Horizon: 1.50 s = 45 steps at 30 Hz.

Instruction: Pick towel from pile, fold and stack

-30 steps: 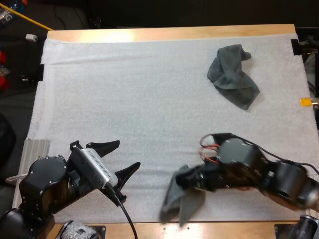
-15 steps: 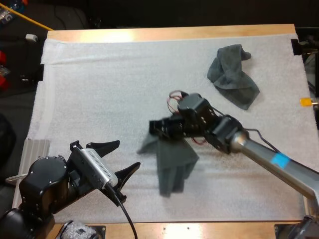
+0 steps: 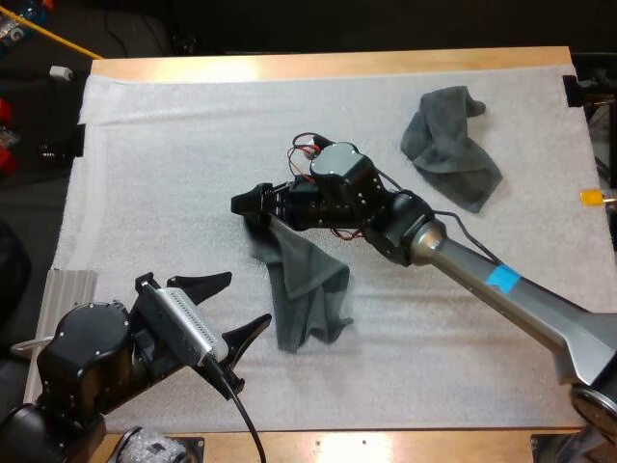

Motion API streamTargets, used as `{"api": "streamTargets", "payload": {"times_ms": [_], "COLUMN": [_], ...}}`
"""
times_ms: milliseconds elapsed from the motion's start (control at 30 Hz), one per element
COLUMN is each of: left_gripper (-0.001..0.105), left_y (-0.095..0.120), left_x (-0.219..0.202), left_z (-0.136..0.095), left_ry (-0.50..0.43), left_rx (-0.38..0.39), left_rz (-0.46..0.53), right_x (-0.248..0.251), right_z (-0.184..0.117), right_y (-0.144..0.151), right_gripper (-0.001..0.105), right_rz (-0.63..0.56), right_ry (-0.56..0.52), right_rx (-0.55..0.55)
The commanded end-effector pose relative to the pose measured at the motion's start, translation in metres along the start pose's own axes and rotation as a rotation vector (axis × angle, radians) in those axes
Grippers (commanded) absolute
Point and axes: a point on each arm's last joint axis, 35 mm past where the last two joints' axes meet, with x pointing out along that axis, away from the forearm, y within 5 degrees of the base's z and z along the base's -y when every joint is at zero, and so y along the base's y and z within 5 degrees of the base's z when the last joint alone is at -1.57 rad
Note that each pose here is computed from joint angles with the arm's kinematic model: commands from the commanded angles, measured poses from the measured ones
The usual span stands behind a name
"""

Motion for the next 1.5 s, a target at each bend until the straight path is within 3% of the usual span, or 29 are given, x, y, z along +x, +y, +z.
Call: {"api": "streamTargets", "payload": {"times_ms": [0,433,700,933,1233,1467], "left_gripper": [0.063,0.063,0.063,0.063,0.063,0.063], "left_y": [-0.001,0.0,0.0,0.0,0.0,0.0], "left_x": [-0.001,-0.002,-0.004,-0.005,-0.006,-0.006], "left_z": [0.002,-0.01,-0.021,-0.027,-0.031,-0.031], "left_ry": [-0.009,0.1,0.189,0.248,0.281,0.281], "left_rx": [-0.006,-0.049,-0.084,-0.108,-0.121,-0.121], "left_rz": [-0.009,0.003,0.013,0.019,0.023,0.023], "right_x": [-0.011,-0.059,-0.081,-0.077,-0.063,-0.057], "right_z": [0.004,-0.026,-0.054,-0.09,-0.121,-0.128], "right_y": [0.008,0.009,0.0,-0.025,-0.05,-0.057], "right_gripper": [0.068,0.062,0.062,0.062,0.062,0.062], "right_rz": [0.01,-0.25,-0.35,-0.388,-0.336,-0.3], "right_ry": [0.01,0.321,0.553,0.654,0.619,0.561], "right_rx": [-0.019,-0.196,-0.237,-0.202,-0.205,-0.227]}}
